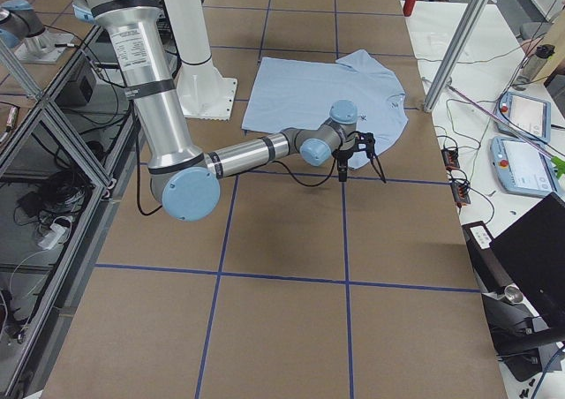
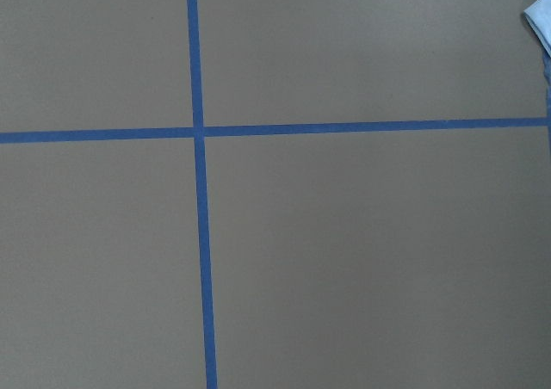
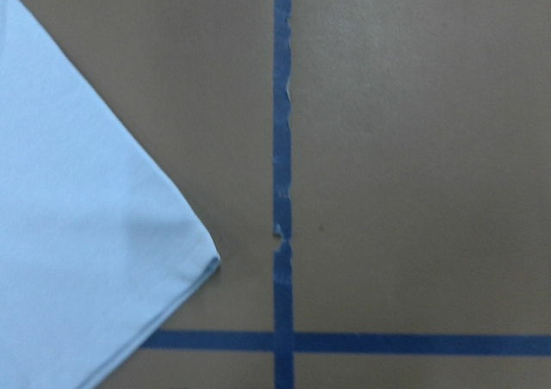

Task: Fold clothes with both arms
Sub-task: 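Move the right gripper over the light blue shirt toward its collar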

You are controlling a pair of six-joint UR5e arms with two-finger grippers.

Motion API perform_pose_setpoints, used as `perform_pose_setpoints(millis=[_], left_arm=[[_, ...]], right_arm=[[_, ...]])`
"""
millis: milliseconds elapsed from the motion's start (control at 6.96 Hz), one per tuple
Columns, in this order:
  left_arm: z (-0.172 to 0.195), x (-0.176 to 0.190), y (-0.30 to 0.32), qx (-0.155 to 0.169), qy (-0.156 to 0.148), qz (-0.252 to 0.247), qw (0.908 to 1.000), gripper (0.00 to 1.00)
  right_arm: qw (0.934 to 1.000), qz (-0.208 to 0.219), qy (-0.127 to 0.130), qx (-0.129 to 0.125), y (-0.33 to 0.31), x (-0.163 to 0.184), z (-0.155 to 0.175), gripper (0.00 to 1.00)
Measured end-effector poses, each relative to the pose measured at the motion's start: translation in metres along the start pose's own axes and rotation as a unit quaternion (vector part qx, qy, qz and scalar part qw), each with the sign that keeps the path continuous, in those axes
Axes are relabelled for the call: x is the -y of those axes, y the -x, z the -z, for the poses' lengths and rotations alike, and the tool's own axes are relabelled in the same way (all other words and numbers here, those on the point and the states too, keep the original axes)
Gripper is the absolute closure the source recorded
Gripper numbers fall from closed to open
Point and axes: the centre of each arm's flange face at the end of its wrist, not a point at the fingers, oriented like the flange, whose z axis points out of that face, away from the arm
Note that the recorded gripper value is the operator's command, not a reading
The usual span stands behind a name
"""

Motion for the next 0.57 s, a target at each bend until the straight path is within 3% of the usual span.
perform_pose_setpoints(millis=[144, 287, 431, 575], left_arm=[[0.001, 0.001, -0.002, 0.001, -0.005, -0.007, 1.0000, 0.00], [0.002, 0.001, -0.002, 0.002, -0.007, -0.011, 0.9999, 0.00], [0.002, 0.001, -0.002, 0.003, -0.008, -0.012, 0.9999, 0.00], [0.002, 0.001, -0.002, 0.004, -0.009, -0.013, 0.9999, 0.00]], right_arm=[[0.9996, -0.019, -0.023, 0.005, 0.019, 0.006, -0.025, 0.26], [0.9989, -0.028, -0.034, 0.012, 0.033, 0.012, -0.039, 0.45], [0.9986, -0.031, -0.039, 0.016, 0.039, 0.015, -0.044, 0.97], [0.9985, -0.031, -0.041, 0.017, 0.040, 0.016, -0.045, 1.00]])
